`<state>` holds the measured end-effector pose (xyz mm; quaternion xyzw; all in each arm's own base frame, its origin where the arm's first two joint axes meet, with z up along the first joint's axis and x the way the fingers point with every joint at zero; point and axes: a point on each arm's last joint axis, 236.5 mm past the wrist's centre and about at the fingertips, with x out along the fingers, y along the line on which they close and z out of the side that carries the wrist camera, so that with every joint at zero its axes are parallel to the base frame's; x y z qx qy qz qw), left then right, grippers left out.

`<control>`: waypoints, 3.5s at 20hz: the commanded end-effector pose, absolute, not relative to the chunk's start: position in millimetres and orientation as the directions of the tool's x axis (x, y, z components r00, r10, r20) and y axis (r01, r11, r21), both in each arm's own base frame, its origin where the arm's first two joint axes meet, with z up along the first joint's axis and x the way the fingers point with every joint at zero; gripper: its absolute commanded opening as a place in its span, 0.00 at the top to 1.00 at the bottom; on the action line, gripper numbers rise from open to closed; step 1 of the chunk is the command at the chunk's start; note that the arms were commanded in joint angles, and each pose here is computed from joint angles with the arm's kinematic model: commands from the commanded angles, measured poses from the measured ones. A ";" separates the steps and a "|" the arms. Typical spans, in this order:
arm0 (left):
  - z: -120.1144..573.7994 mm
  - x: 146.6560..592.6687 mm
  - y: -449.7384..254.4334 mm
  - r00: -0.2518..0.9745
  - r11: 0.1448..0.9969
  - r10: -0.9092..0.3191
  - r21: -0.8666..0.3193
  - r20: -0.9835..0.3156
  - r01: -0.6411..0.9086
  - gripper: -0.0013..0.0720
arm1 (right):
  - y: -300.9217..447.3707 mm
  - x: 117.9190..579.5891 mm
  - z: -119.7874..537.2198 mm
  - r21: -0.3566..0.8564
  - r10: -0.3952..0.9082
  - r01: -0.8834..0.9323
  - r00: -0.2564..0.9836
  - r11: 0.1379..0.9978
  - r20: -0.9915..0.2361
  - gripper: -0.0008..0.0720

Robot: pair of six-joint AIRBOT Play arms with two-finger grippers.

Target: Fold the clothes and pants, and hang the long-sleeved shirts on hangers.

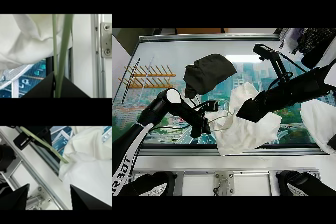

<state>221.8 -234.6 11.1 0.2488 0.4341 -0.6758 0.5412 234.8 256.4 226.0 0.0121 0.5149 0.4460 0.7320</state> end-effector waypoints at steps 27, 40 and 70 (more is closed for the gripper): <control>11.7 220.1 -234.3 -0.297 -0.041 -0.515 -0.323 -0.804 0.945 0.96 | 108.2 275.2 194.2 0.349 0.889 -0.879 0.158 0.325 -0.431 0.23; 11.7 219.4 -234.0 -0.300 -0.042 -0.513 -0.325 -0.804 0.945 0.96 | 88.9 260.7 109.1 0.480 0.960 -0.843 0.137 0.243 -0.245 0.23; 11.7 218.5 -233.4 -0.303 -0.044 -0.511 -0.328 -0.804 0.944 0.96 | 145.4 243.7 93.2 0.552 0.973 -0.833 -0.101 0.031 -0.208 0.23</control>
